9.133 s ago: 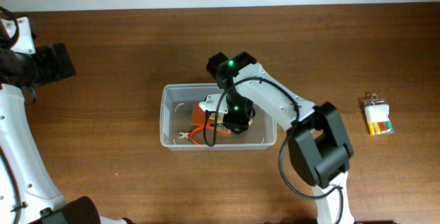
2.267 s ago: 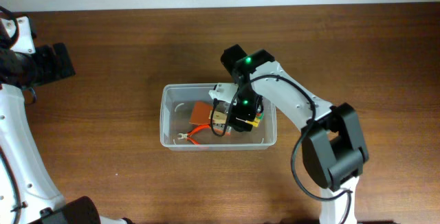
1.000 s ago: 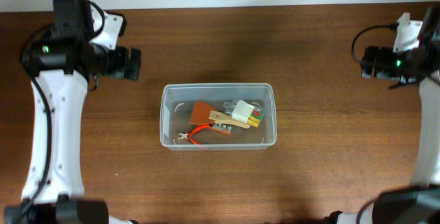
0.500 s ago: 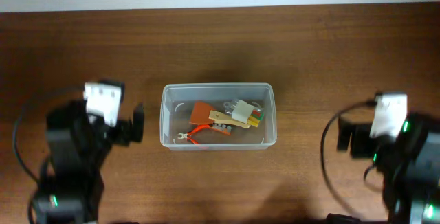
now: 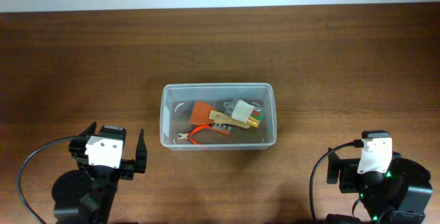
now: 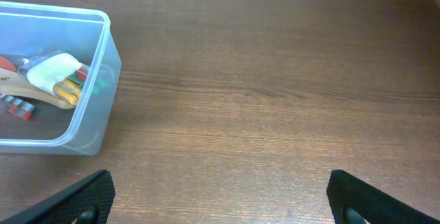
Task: Pack container
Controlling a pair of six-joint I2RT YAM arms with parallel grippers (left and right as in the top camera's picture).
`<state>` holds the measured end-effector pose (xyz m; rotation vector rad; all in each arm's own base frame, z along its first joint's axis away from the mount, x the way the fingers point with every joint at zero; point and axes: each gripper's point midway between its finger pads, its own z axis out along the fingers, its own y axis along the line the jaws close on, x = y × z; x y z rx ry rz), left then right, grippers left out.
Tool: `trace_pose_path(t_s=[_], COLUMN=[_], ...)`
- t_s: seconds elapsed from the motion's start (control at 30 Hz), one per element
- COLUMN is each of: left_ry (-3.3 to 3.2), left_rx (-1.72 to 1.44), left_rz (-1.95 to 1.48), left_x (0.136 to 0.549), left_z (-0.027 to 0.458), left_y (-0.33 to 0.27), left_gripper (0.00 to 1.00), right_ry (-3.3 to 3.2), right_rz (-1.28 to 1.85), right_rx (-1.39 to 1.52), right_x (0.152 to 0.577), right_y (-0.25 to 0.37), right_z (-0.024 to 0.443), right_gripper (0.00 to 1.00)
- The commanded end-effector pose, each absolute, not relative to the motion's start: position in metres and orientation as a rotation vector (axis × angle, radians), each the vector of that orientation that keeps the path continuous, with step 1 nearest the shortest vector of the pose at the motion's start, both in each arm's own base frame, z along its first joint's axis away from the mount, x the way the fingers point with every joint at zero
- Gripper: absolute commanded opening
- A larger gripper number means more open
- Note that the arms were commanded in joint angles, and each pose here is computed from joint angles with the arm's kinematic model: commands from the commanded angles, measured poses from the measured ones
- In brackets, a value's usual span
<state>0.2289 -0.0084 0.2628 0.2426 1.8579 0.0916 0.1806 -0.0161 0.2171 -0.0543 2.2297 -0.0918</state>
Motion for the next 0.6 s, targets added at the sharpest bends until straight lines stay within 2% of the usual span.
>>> trace_pose_path(t_s=[0.0,0.57], left_ry=[1.873,2.191], left_rx=[0.236,0.257], left_rz=[0.09,0.046], left_x=[0.227,0.191], left_z=[0.257,0.188], left_y=[-0.008,-0.009], left_gripper=[0.99,0.99], right_ry=[2.236,2.235], right_rz=[-0.101,-0.101], right_rx=[-0.053,-0.054], right_x=[0.179,0.178], right_y=[-0.017,-0.017], right_z=[0.214,0.214], right_gripper=[0.99,0.99])
